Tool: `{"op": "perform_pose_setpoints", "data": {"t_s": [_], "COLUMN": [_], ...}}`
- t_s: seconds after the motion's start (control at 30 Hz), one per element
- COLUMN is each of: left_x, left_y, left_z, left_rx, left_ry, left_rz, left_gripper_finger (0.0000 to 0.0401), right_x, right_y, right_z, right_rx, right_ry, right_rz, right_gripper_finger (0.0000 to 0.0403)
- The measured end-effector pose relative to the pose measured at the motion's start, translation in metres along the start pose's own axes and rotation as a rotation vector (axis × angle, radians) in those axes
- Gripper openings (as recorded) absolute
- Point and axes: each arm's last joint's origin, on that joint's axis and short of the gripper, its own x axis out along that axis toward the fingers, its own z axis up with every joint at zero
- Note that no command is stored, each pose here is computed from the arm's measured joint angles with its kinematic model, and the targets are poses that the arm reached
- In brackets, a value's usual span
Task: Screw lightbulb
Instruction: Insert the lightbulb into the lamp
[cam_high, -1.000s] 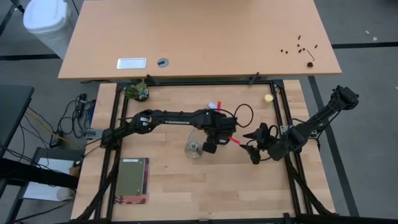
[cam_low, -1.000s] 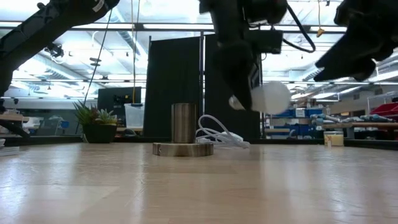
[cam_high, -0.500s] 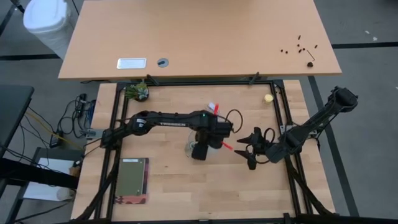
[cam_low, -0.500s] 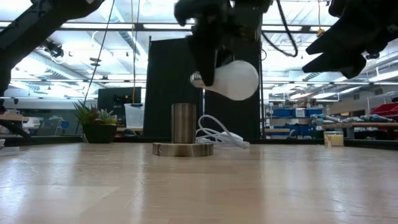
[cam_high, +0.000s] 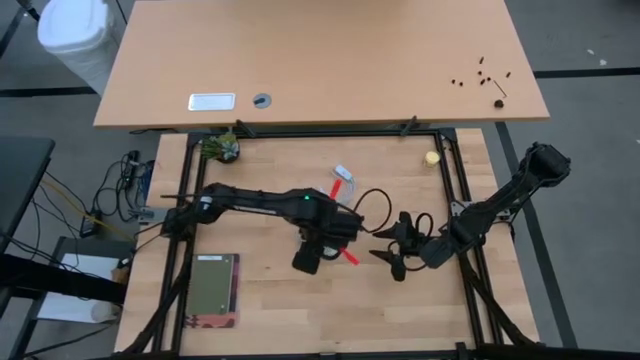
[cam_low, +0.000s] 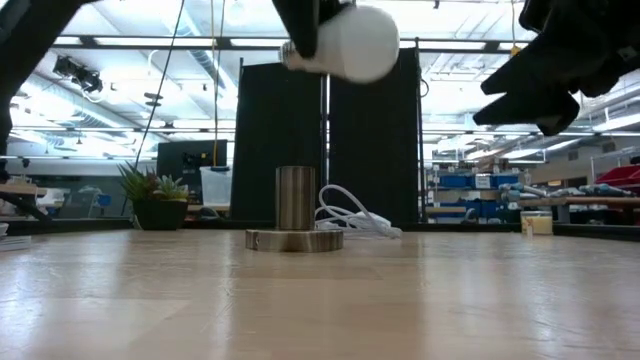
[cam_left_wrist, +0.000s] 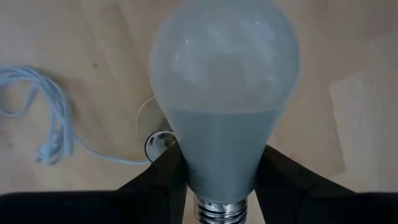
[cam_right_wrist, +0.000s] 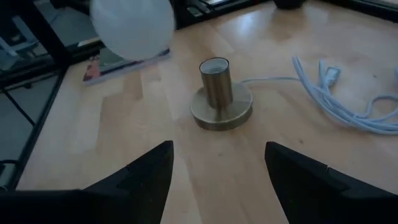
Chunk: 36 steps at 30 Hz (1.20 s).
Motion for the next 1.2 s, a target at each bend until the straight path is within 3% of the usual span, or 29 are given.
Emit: {"op": "perform_pose_setpoints", "data": {"t_s": [0.2,0.37,0.63,1.0,1.2], "left_x": [-0.032,-0.040,-0.009,0.029,0.061], "left_y": [-0.013,-0.027,-0.037,-0.032,-0.029], "left_z": [-0.010,-0.013,-0.029,-0.070,-0.088], "left_rx": [0.011,0.037,0.045,-0.033,-0.095], "left_ry": [-0.080,-0.152,-0.239,-0.586,-0.715], "left_rz": [0.061,0.082,0.091,0.154,0.231], "left_gripper_finger": [0.0156,0.0156,0.0156,0.0156,0.0156], "right_x": [-0.004,-0.006,-0.006,0.004,0.030], "right_y": [0.000,0.001,0.003,0.008,0.018], "right_z": [0.008,0.009,0.012,0.015,0.029], "right_rx": [0.003,-0.025,-0.029,0.050,-0.022], "right_ry": [-0.036,-0.048,-0.071,-0.124,-0.084], "right_rz": [0.021,0.033,0.047,0.061,0.064], "right_gripper_finger": [0.0263,0.0263,0.0263,0.0263,0.0263]}}
